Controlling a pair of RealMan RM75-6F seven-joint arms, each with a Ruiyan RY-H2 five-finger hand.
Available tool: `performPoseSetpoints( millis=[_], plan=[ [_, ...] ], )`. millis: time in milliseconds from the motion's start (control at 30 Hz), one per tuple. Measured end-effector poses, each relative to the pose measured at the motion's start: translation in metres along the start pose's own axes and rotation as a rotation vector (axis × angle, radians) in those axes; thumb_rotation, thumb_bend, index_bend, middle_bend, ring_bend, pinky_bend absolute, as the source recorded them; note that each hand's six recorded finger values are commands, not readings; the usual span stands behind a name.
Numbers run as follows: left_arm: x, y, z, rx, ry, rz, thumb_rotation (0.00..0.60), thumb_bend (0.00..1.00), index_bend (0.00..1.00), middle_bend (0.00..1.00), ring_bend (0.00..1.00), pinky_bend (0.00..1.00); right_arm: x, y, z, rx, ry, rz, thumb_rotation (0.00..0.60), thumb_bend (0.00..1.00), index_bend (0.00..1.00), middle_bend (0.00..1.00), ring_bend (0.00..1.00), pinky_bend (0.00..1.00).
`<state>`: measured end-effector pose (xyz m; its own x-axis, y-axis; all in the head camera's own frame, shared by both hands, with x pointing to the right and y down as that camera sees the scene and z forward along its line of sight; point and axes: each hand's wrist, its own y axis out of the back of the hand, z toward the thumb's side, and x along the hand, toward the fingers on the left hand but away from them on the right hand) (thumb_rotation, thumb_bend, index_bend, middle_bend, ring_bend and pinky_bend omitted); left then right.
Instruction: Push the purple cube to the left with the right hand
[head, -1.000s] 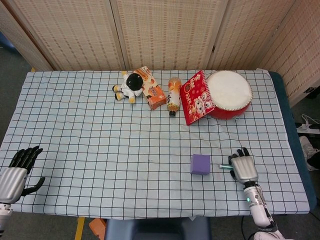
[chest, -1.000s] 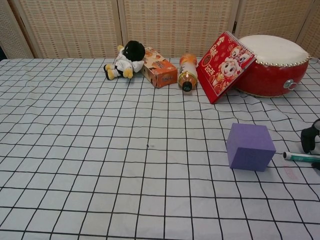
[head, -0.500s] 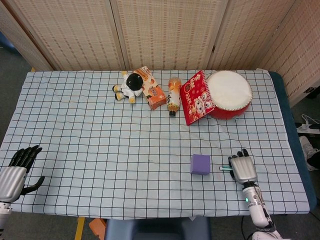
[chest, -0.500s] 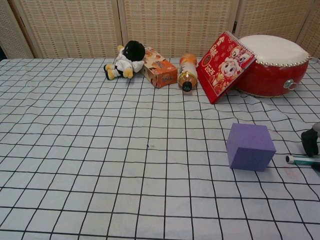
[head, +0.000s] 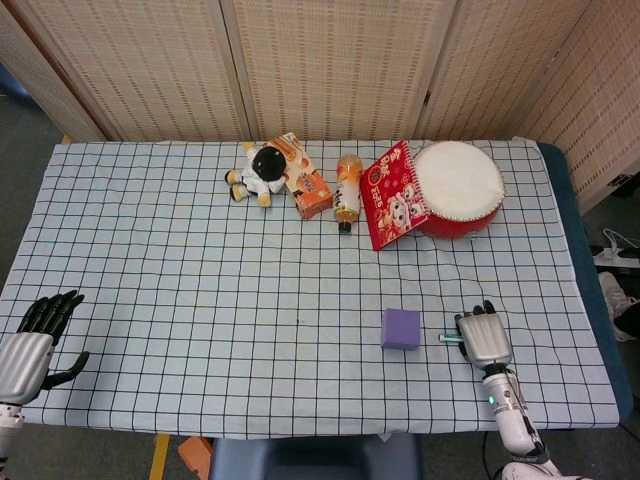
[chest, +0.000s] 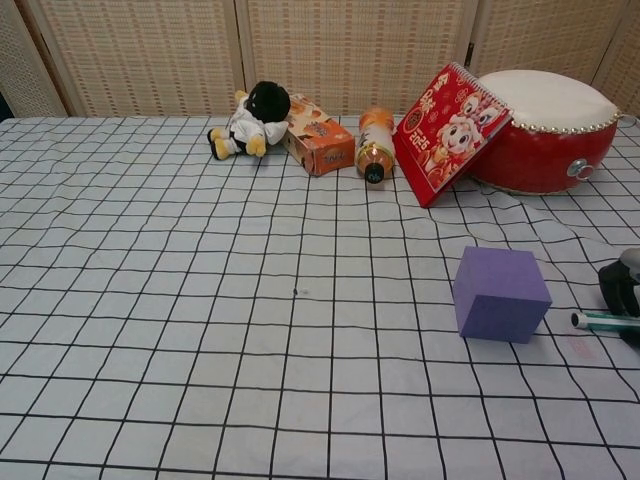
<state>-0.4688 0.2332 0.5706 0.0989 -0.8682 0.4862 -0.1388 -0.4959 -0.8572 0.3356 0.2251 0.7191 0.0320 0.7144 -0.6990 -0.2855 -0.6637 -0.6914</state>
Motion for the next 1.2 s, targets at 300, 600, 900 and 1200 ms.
performPoseSetpoints(
  millis=[300, 600, 900, 1200],
  plan=[
    [0.0, 0.001, 0.0, 0.001, 0.001, 0.002, 0.6, 0.37, 0.0, 0.0, 0.0, 0.02, 0.0, 0.001, 0.0, -0.006, 0.0, -0.012, 0.6, 0.38, 0.82, 0.7, 0.43, 0.25],
    [-0.003, 0.002, 0.001, -0.003, -0.005, 0.009, 0.6, 0.37, 0.0, 0.0, 0.0, 0.02, 0.005, 0.023, -0.008, -0.079, 0.003, -0.126, 0.6, 0.46, 0.93, 0.81, 0.53, 0.3],
    [-0.003, 0.002, 0.002, -0.003, -0.012, 0.009, 0.6, 0.37, 0.0, 0.0, 0.0, 0.02, 0.015, 0.043, -0.004, -0.076, 0.049, -0.132, 0.6, 0.46, 0.94, 0.81, 0.53, 0.3],
    [-0.003, 0.003, 0.001, -0.009, -0.011, 0.008, 0.6, 0.37, 0.0, 0.0, 0.0, 0.02, 0.013, 0.048, 0.014, -0.051, 0.099, -0.117, 0.6, 0.46, 0.94, 0.81, 0.53, 0.3]
  ],
)
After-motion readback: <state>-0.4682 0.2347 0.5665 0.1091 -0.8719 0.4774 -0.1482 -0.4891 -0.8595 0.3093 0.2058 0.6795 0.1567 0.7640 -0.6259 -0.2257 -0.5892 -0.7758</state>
